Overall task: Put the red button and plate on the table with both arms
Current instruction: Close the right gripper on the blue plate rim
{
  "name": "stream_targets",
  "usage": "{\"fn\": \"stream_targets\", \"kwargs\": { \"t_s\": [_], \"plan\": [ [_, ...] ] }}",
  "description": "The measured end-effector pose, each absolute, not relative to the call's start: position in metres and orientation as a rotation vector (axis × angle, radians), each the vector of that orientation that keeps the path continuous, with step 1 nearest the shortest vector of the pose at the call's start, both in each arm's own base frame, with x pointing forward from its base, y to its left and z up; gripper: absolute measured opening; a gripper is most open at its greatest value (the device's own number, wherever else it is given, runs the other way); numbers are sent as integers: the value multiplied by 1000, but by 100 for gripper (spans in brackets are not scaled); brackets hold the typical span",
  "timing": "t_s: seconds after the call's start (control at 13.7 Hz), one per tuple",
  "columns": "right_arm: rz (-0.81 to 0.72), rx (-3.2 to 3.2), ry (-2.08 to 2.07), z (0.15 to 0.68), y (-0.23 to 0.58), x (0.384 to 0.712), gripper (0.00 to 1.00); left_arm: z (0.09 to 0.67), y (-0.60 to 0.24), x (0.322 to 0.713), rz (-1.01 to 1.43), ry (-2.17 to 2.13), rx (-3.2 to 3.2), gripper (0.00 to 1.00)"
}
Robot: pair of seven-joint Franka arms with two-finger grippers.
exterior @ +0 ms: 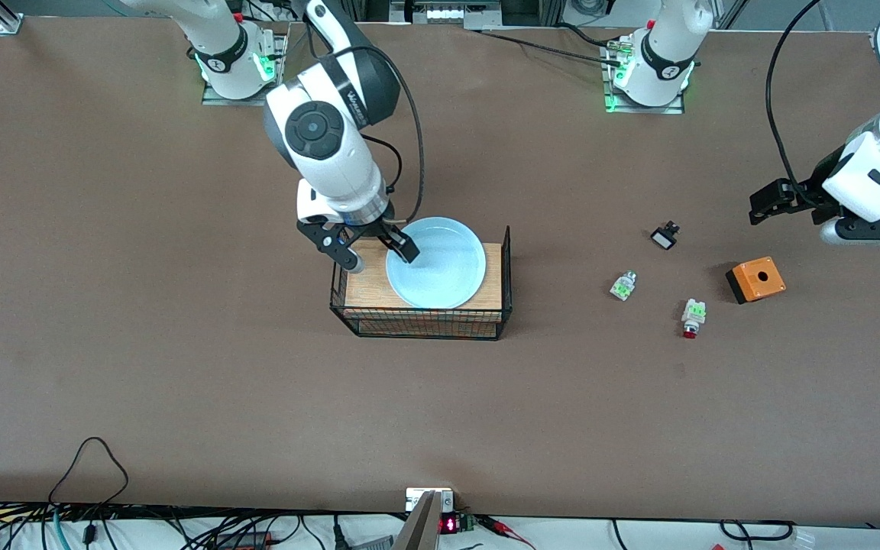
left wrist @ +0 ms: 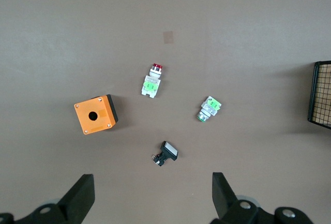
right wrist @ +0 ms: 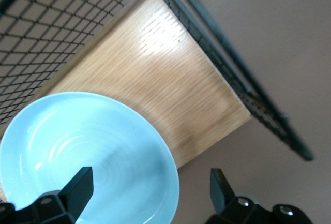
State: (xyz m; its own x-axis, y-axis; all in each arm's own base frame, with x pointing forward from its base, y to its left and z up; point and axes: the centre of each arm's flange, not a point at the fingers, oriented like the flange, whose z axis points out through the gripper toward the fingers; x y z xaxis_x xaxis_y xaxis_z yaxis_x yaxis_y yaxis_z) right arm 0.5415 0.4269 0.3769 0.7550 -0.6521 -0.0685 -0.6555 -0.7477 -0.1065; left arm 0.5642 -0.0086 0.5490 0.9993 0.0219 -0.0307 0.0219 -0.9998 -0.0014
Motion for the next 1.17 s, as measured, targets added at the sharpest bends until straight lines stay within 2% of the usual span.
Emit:
{"fn": "stream_targets", "kwargs": {
  "t_s": [0.44,0.51,0.66,0.73,0.8,0.95,1.02,1.1,1.17],
  "plan": [
    [52,-2853,1060,347,443,535,100,555,-5,566,26,-16,-3088,100],
    [53,-2855,1066,344,442,536,96,555,-7,566,25,-4,-3073,100],
    [48,-2853,1077,344,439,539,81,556,-12,566,23,14,-3064,100],
    [47,-2852,1082,344,438,540,81,556,-12,566,23,14,-3064,100],
    [48,-2848,1094,344,438,540,73,556,-11,566,23,13,-3064,100],
    [50,-2834,1131,344,439,539,48,556,-11,566,23,13,-3064,100],
    [51,-2827,1149,344,439,538,40,556,-11,566,23,14,-3064,100],
    [52,-2822,1161,344,441,537,40,556,-12,566,22,14,-3064,100],
    [52,-2819,1168,344,442,537,33,556,-12,566,20,14,-3064,100]
  ]
}}
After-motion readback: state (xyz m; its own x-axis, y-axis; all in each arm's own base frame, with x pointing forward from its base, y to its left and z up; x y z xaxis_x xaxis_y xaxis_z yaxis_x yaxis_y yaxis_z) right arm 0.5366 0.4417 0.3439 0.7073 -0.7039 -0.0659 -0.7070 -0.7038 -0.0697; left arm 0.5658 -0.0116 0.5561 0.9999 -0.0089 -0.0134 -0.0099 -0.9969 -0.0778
